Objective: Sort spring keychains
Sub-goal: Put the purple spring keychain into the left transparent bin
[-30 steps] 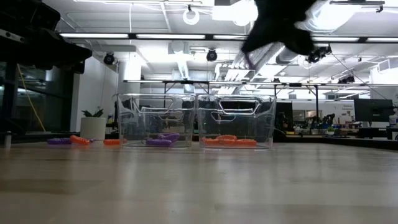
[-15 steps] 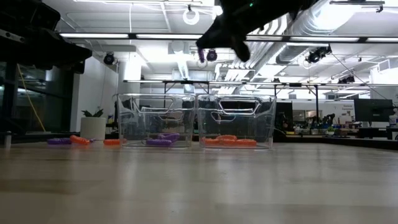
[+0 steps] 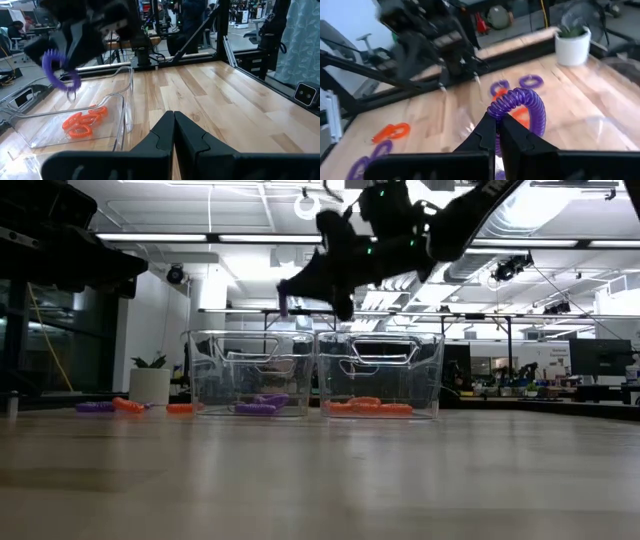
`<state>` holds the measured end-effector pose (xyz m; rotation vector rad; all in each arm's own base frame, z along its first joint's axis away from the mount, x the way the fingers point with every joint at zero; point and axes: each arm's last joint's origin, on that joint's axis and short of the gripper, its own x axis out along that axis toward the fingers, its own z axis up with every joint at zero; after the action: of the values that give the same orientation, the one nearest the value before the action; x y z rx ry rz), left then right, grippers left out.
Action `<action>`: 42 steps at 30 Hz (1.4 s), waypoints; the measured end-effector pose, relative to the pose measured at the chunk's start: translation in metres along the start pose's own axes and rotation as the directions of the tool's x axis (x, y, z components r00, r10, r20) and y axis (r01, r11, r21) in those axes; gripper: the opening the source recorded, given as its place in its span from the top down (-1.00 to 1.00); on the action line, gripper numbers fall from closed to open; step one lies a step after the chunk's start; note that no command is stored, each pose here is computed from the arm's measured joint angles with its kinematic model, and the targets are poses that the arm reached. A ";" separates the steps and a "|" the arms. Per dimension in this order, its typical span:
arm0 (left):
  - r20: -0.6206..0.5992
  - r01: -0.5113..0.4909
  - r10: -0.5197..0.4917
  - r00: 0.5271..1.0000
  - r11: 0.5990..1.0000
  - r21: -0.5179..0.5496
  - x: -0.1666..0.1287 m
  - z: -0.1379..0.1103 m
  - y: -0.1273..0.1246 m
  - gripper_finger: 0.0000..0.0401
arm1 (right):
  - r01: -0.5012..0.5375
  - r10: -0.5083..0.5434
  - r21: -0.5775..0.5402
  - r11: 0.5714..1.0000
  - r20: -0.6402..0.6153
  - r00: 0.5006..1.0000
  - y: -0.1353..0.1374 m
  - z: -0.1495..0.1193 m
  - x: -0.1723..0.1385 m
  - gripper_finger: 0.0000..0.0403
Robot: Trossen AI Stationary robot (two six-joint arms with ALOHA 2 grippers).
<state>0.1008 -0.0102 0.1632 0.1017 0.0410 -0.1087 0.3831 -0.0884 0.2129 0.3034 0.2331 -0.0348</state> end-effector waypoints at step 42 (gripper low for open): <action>0.000 0.000 0.000 1.000 1.000 0.000 0.000 0.000 0.000 1.00 | -0.023 0.013 0.132 0.991 0.079 0.997 0.004 0.031 -0.023 0.33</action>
<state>0.1008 -0.0102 0.1632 0.1018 0.0411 -0.1087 0.3679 -0.0936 0.2478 0.4359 0.1510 -0.0444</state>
